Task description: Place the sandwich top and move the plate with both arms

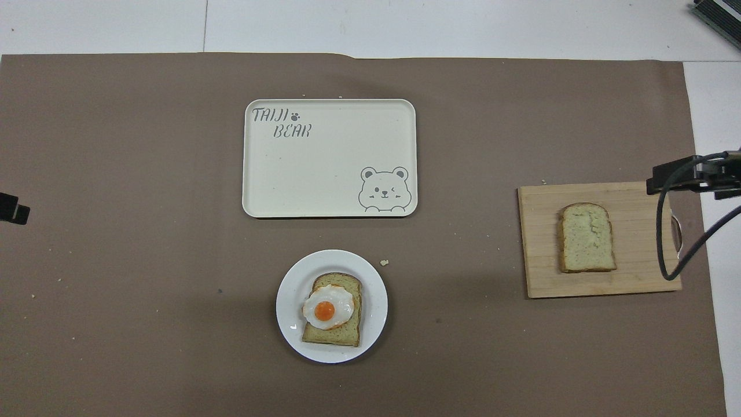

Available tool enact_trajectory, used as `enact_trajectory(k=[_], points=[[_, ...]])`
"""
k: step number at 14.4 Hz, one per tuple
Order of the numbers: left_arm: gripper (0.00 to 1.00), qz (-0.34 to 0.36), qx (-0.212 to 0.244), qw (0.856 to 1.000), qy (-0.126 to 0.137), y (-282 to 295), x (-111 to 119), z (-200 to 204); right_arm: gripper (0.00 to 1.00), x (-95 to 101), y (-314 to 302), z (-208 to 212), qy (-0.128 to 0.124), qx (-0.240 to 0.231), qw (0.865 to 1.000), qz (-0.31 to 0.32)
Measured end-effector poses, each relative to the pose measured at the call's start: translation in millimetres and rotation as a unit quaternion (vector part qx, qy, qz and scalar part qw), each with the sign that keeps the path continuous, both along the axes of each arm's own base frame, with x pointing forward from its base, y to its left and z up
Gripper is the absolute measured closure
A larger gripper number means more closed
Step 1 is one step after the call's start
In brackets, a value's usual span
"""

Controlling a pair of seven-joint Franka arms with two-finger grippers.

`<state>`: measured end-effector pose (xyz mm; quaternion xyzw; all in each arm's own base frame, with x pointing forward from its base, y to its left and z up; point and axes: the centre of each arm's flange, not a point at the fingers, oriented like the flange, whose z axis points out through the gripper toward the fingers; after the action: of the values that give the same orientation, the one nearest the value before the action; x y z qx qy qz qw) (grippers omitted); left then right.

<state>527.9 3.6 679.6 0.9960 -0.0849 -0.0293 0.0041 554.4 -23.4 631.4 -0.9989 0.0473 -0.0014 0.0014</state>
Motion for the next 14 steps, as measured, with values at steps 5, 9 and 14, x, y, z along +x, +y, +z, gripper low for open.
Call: enact_trajectory(k=[5,9,14], points=[[0.00,0.000,0.000,1.000,0.000,0,0,0,0.00,-0.3,-7,-11,-0.008,-0.001,1.000,0.015],[0.00,0.000,0.000,1.000,0.000,0,0,0,0.00,0.7,-26,-33,-0.007,-0.001,0.999,0.046],[0.00,0.000,0.000,1.000,0.000,0,0,0,0.00,0.3,-57,-59,-0.011,-0.002,0.998,0.061]])
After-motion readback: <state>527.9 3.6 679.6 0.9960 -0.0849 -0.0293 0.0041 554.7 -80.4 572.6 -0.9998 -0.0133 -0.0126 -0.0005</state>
